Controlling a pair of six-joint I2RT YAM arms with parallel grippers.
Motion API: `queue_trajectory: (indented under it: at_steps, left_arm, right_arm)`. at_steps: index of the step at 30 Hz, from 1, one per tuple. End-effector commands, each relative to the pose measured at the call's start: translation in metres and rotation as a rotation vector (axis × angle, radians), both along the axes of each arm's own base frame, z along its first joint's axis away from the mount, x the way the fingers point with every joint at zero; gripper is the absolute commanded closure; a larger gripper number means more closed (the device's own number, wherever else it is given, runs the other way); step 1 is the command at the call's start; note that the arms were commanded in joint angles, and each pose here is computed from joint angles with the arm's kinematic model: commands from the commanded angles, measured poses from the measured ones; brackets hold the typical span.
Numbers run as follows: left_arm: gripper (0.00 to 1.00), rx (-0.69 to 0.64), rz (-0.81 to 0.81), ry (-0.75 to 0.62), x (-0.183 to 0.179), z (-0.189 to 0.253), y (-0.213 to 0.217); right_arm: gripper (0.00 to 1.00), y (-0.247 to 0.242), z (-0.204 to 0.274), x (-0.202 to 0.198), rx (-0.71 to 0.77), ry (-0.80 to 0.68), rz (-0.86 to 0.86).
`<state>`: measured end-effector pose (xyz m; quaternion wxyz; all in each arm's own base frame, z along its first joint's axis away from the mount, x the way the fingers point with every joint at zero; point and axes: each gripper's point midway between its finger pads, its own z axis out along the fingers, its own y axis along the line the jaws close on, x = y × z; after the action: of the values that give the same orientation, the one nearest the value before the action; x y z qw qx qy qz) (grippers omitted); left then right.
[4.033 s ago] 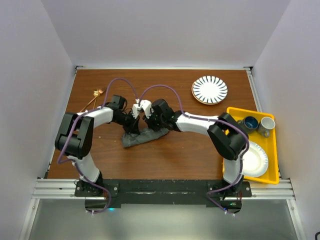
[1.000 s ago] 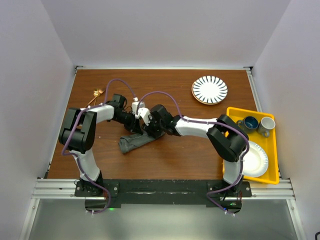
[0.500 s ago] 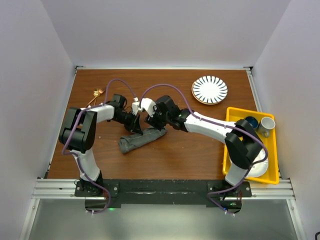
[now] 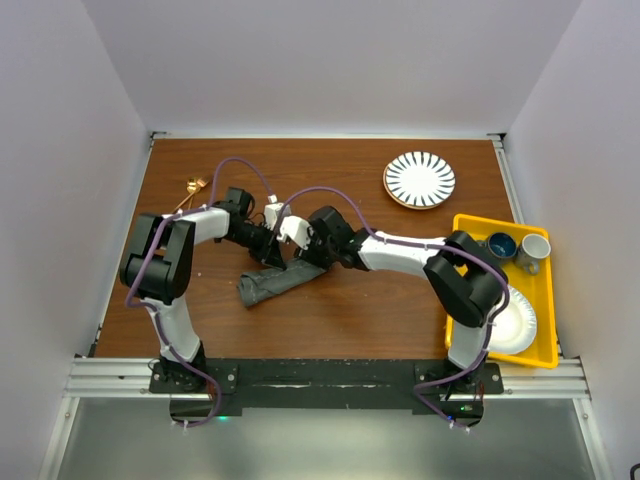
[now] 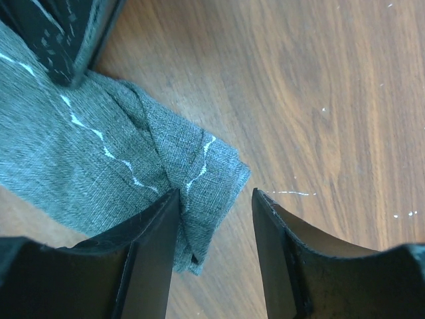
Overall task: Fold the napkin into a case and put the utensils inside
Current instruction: Stuff the top corner of the smaller-rectangle-folded napkin into the folded napkin.
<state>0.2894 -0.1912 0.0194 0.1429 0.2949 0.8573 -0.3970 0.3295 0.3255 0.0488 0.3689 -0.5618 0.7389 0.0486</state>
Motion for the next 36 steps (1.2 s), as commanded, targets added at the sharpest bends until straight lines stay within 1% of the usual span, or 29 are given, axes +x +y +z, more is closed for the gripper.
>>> queue_trajectory:
  at_steps: [1,3,6,10,14,18,26,27,28,32,33,35,36]
  left_arm:
    - [1.0,0.055,-0.007,0.009,-0.001,-0.015,0.006]
    - [1.0,0.054,-0.011,0.01,0.0,-0.015,0.005]
    - [1.0,0.057,-0.01,0.008,0.0,-0.015,0.006]
    - [1.0,0.059,-0.011,0.009,0.0,-0.016,0.006]
    - [1.0,0.057,-0.011,0.013,-0.001,-0.016,0.006]
    - [1.0,0.055,-0.013,0.011,0.0,-0.016,0.005]
    - [1.0,0.061,-0.012,0.014,0.0,-0.016,0.006]
    - [1.0,0.06,-0.01,0.013,0.001,-0.016,0.006]
    - [1.0,0.06,-0.01,0.013,0.0,-0.016,0.007]
    - [1.0,0.066,-0.01,0.014,-0.002,-0.016,0.008]
    - [1.0,0.066,-0.01,0.016,-0.003,-0.017,0.009]
    - [1.0,0.066,-0.008,0.017,-0.003,-0.017,0.009]
    - [1.0,0.069,-0.004,0.017,-0.003,-0.018,0.01]
  right_arm:
    - [0.48,0.0,-0.006,0.01,-0.024,-0.064,0.016]
    - [0.43,0.003,0.001,0.009,-0.005,-0.067,0.019]
    - [0.4,0.0,0.008,0.003,-0.007,-0.037,0.024]
    - [0.39,-0.004,0.032,-0.002,0.016,-0.048,0.044]
    - [0.39,-0.007,0.041,-0.006,0.015,-0.055,0.072]
    - [0.39,-0.007,0.033,-0.015,0.001,-0.043,0.135]
    - [0.39,-0.004,0.008,-0.011,-0.048,-0.051,0.187]
    - [0.39,-0.006,0.0,-0.009,-0.07,-0.048,0.185]
    - [0.4,-0.005,0.0,-0.006,-0.07,-0.071,0.186]
    - [0.49,-0.009,-0.015,0.002,-0.113,-0.085,0.157]
    - [0.63,-0.01,-0.017,0.002,-0.116,-0.083,0.154]
    - [0.8,-0.012,-0.02,-0.001,-0.128,-0.074,0.158]
    - [0.87,-0.012,-0.02,-0.004,-0.126,-0.073,0.161]
